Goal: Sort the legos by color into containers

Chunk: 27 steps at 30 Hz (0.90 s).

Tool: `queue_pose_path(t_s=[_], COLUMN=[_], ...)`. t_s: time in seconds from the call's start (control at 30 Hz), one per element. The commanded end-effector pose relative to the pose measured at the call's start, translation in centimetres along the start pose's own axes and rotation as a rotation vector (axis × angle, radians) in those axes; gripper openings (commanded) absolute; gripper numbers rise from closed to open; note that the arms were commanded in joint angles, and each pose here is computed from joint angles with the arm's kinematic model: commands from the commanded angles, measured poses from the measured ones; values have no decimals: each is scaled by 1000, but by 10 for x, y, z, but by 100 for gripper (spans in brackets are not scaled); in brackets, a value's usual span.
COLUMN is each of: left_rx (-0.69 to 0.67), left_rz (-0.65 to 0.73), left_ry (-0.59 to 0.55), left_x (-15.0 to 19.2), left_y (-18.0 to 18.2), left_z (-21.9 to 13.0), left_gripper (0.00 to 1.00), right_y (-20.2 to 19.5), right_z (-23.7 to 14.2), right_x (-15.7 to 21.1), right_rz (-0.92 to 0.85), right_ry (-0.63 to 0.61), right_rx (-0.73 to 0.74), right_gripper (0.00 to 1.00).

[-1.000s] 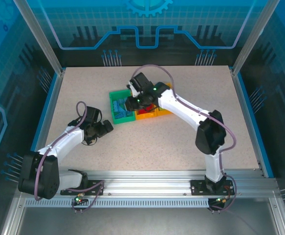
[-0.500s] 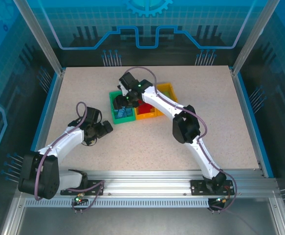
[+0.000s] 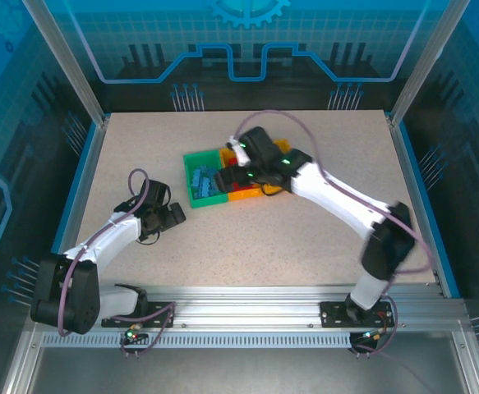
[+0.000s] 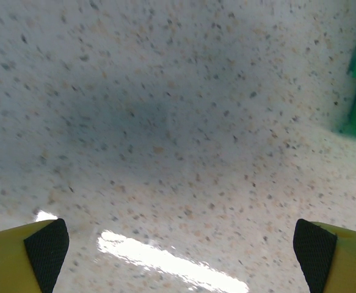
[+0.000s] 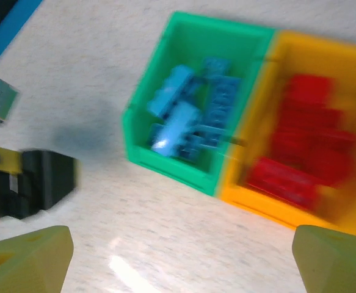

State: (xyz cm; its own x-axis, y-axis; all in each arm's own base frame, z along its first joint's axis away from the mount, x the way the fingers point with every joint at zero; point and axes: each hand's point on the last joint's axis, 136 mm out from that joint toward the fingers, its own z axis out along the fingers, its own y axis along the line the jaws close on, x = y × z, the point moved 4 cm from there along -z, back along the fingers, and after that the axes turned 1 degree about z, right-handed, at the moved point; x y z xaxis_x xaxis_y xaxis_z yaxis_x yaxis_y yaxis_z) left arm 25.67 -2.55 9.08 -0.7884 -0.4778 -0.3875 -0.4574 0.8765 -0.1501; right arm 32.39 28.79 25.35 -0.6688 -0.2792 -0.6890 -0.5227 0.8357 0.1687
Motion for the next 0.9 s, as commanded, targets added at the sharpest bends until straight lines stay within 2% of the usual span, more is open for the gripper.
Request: queue_pose_path(t_s=[0.0, 0.1, 0.17, 0.27, 0.37, 0.47, 0.57, 0.67, 0.77, 0.87], left_rx=[-46, -27, -13, 15, 8, -10, 5, 50, 85, 183], left_rz=[104, 169, 219, 251, 285, 335, 369, 376, 377, 340], left_ry=[-185, -311, -395, -506, -592, -621, -674, -780, -821, -848], left_x=[-32, -53, -64, -72, -76, -80, -86, -94, -99, -99], left_y=[5, 0, -4, -7, -8, -11, -17, -23, -24, -23], left_z=[-16, -26, -31, -28, -18, -5, 3, -1, -2, -1], left_gripper=[99, 99, 99, 99, 99, 99, 99, 99, 99, 99], right_y=[-96, -161, -189, -216, -239, -252, -260, -260, -263, -266], right_z=[-20, -44, -53, -56, -57, -55, -42, -31, -17, -11], right_x=[23, 61, 86, 115, 130, 138, 145, 147, 154, 153], right_rz=[-91, -12, 8, 56, 87, 109, 122, 115, 111, 117], right_ry=[-125, -235, -296, -369, -431, -480, -474, -487, -480, -449], right_rx=[341, 441, 505, 521, 605, 606, 596, 574, 563, 568], right_gripper=[96, 98, 99, 100, 100, 100, 100, 100, 100, 100])
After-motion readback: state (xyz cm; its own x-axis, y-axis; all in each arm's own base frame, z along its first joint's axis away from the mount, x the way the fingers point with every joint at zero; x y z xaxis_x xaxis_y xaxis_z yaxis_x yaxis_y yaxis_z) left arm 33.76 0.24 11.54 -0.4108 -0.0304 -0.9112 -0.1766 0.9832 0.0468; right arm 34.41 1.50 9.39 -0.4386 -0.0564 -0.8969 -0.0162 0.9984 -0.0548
